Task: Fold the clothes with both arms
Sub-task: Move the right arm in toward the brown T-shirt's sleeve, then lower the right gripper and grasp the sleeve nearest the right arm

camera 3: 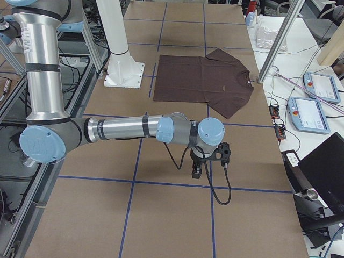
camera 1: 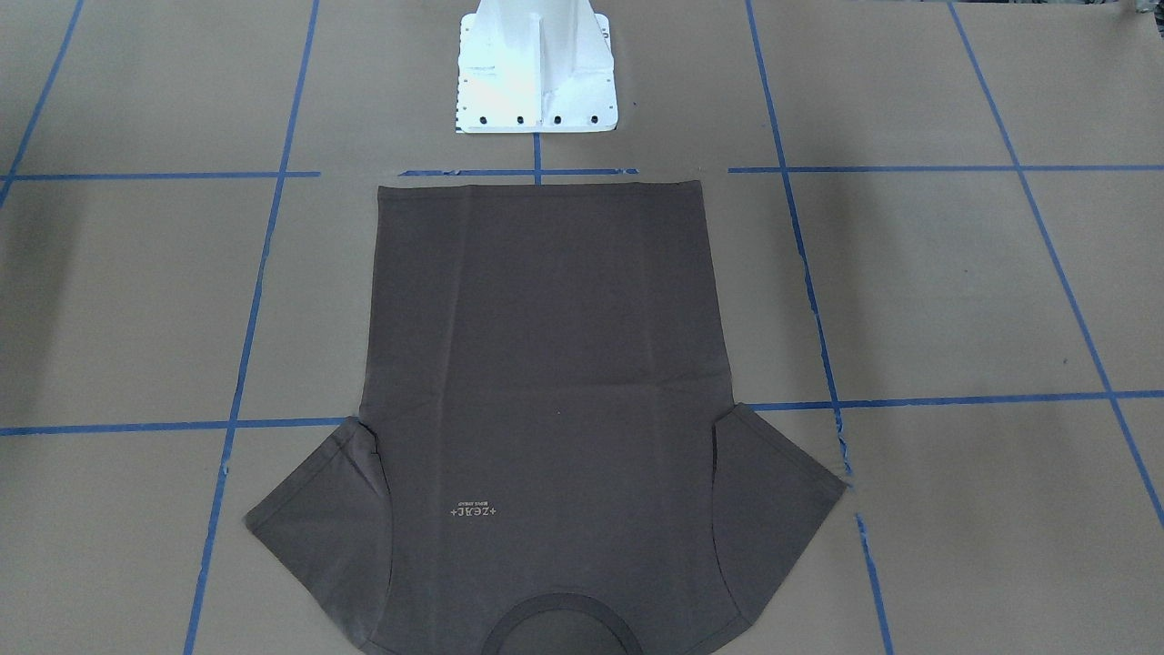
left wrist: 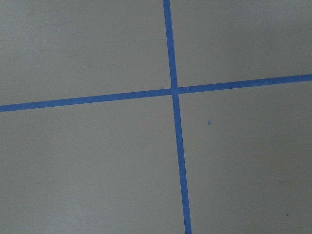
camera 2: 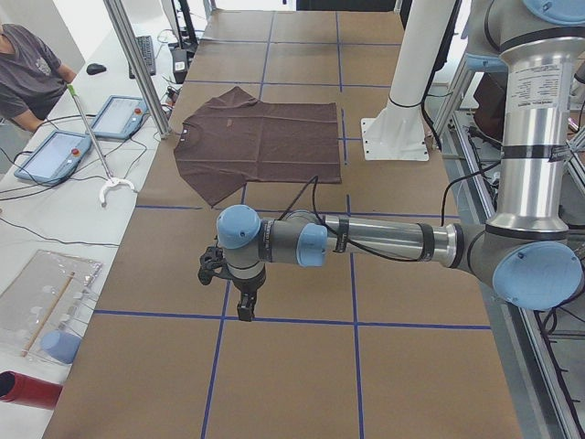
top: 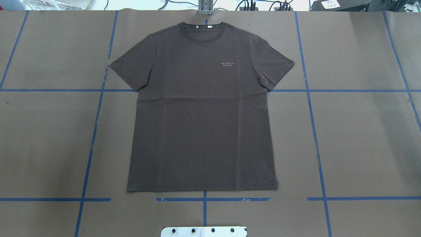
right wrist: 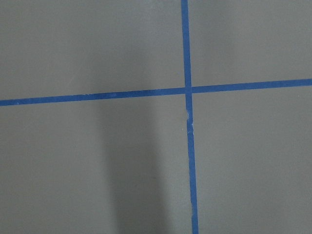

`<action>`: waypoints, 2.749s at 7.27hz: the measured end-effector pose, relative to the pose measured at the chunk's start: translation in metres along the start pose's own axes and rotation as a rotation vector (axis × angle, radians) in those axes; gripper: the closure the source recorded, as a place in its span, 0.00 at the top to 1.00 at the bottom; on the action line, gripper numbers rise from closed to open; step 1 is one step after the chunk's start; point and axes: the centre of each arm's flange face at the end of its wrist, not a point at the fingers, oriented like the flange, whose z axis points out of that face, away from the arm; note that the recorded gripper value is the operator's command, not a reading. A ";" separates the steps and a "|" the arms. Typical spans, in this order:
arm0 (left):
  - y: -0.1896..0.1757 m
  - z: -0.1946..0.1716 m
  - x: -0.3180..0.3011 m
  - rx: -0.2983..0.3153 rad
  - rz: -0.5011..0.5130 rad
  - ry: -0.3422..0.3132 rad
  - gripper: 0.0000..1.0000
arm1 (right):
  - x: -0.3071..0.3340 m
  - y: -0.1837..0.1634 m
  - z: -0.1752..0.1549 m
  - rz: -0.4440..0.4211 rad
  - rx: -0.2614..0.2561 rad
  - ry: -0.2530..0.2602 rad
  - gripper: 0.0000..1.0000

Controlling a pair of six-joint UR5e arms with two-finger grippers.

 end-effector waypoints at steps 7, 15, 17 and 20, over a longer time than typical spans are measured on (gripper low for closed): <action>-0.063 -0.051 0.053 0.266 0.257 0.021 1.00 | -0.076 -0.052 0.006 -0.341 0.168 0.009 1.00; -0.099 -0.042 0.104 0.320 0.337 0.034 1.00 | -0.341 -0.151 0.134 -0.337 0.176 -0.036 1.00; -0.104 -0.043 0.107 0.321 0.338 0.035 1.00 | -0.391 -0.166 0.175 -0.225 0.189 0.002 1.00; -0.110 -0.043 0.108 0.323 0.341 0.035 1.00 | -0.422 -0.181 0.219 -0.128 0.184 0.033 0.97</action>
